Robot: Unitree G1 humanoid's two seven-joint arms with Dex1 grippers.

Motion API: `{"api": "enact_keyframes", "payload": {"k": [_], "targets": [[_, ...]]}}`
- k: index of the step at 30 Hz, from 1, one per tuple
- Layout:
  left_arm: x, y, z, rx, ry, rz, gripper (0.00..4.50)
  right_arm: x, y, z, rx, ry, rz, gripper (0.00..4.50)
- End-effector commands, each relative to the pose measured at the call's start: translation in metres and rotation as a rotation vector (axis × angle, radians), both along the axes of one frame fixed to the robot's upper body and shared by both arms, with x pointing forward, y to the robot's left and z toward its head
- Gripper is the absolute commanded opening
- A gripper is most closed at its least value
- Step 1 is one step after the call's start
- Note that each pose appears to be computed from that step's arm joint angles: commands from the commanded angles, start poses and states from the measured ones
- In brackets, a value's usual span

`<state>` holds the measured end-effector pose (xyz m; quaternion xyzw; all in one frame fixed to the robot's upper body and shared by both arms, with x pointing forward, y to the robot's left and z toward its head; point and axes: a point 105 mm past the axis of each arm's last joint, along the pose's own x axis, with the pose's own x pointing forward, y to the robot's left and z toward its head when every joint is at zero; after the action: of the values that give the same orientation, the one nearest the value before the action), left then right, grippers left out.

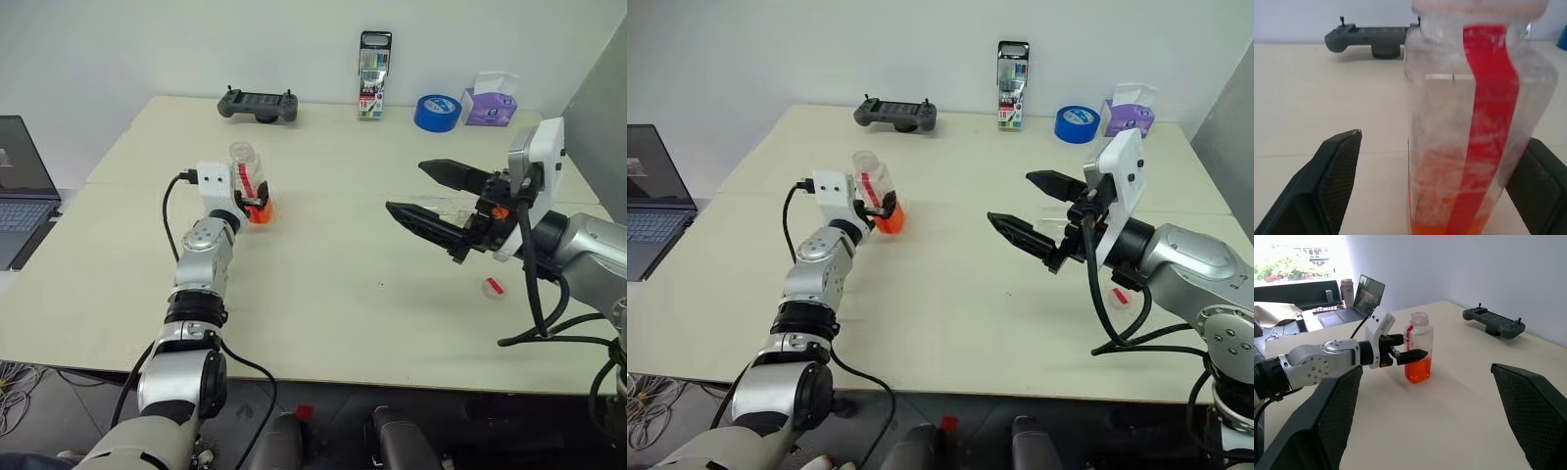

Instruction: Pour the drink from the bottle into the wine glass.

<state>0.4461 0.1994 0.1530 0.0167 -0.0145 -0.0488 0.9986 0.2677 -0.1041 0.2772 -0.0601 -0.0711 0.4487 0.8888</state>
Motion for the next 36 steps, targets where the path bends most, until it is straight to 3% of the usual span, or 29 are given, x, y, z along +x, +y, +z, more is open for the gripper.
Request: {"api": "enact_keyframes", "payload": {"k": [1, 7, 12, 14, 16, 19, 22, 24, 27, 36], "targets": [[-0.002, -0.002, 0.013, 0.04, -0.032, -0.013, 4.47, -0.004, 0.001, 0.006, 0.007, -0.039, 0.005, 4.5], [-0.023, -0.005, -0.009, 0.071, 0.066, -0.042, 4.47, -0.006, -0.003, 0.0, -0.011, -0.033, -0.018, 4.5], [-0.065, 0.002, -0.031, 0.119, 0.174, -0.084, 4.47, -0.007, -0.016, -0.02, -0.08, -0.006, -0.102, 4.5], [-0.078, -0.001, -0.033, 0.147, 0.203, -0.154, 4.47, -0.002, -0.025, -0.038, -0.163, 0.004, -0.174, 4.5], [-0.092, -0.019, -0.02, 0.159, 0.167, -0.33, 4.47, 0.015, -0.047, -0.06, -0.293, -0.006, -0.34, 4.5], [-0.115, -0.053, 0.008, 0.129, 0.106, -0.628, 4.47, 0.038, -0.081, -0.084, -0.543, -0.116, -0.539, 4.5], [-0.131, -0.068, 0.016, 0.213, 0.099, -0.791, 4.47, 0.054, -0.096, -0.102, -0.736, -0.224, -0.589, 4.5], [-0.137, -0.072, 0.02, 0.243, 0.096, -0.867, 4.47, 0.066, -0.103, -0.113, -0.853, -0.295, -0.592, 4.5], [-0.136, -0.073, 0.029, 0.22, 0.092, -0.921, 4.47, 0.091, -0.114, -0.12, -0.891, -0.323, -0.657, 4.5], [-0.129, -0.079, 0.035, 0.211, 0.045, -0.913, 4.47, 0.132, -0.121, -0.145, -1.119, -0.371, -0.622, 4.5]]}}
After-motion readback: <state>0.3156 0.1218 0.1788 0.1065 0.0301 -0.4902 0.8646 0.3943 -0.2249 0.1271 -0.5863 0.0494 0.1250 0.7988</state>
